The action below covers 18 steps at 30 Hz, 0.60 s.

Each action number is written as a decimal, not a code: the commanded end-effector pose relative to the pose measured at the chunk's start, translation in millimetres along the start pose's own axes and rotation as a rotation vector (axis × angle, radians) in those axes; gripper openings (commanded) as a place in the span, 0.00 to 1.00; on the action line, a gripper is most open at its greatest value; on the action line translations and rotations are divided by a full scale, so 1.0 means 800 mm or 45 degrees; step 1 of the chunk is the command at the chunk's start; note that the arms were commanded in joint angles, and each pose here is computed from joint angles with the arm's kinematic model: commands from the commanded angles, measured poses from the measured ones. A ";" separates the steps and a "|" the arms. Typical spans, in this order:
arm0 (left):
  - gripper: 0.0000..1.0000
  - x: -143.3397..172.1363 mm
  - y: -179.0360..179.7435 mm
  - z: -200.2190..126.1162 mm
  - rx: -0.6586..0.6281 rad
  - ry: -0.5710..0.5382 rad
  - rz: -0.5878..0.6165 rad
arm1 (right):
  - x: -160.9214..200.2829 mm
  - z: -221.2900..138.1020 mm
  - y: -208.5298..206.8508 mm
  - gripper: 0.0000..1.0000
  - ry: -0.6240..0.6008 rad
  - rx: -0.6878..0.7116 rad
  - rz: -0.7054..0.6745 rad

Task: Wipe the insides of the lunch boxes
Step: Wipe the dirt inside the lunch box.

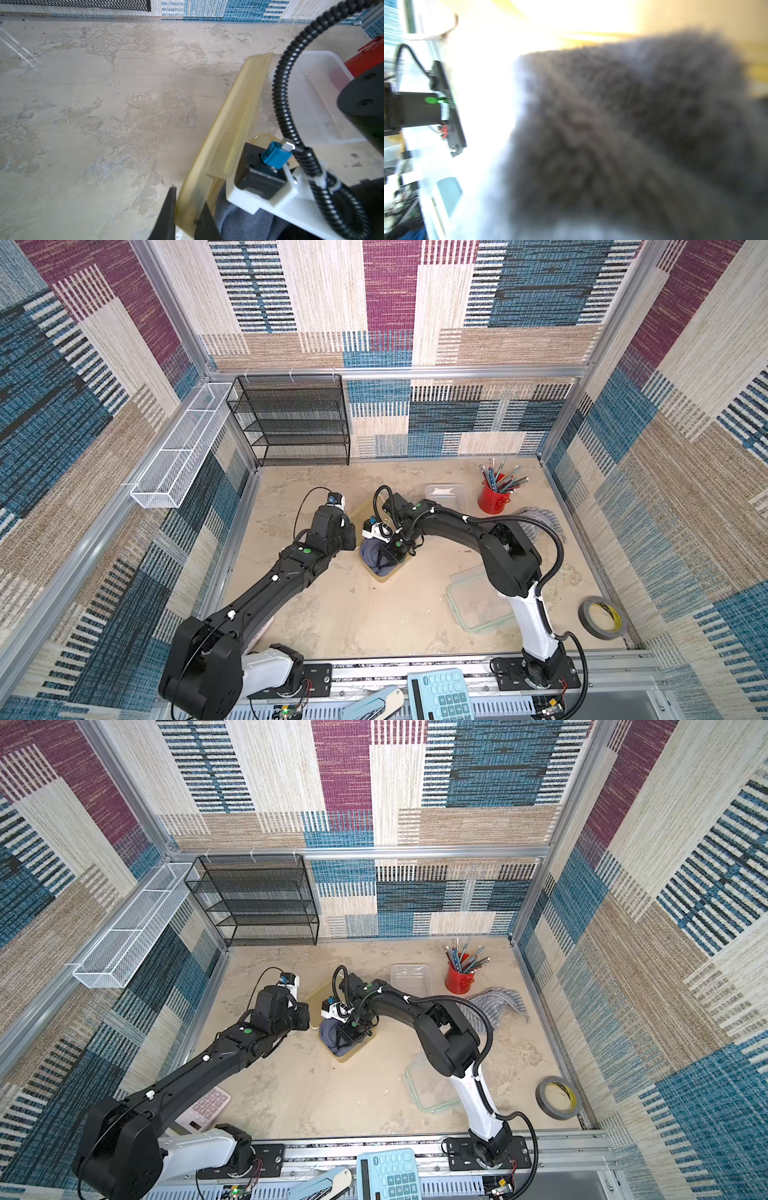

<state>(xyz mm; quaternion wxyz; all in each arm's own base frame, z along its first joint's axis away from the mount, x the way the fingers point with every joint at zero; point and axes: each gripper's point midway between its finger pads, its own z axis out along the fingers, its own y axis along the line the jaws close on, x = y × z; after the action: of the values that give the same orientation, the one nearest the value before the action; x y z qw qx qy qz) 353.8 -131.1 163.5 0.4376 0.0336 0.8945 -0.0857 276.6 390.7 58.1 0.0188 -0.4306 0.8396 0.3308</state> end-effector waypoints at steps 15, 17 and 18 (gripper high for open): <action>0.00 -0.015 0.014 -0.015 -0.062 -0.097 0.016 | 0.030 -0.011 -0.092 0.16 0.081 0.483 0.149; 0.00 -0.014 0.014 -0.015 -0.066 -0.092 0.025 | 0.035 -0.024 -0.110 0.17 0.090 0.583 0.159; 0.00 -0.014 0.014 -0.015 -0.068 -0.091 0.027 | 0.037 -0.029 -0.117 0.17 0.093 0.625 0.164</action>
<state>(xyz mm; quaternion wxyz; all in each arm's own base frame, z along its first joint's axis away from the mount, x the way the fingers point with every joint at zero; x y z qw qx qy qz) 346.4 -124.7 168.4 0.4481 0.0339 0.8900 -0.0774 310.0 369.4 38.5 0.0625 -0.3931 0.8842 0.2446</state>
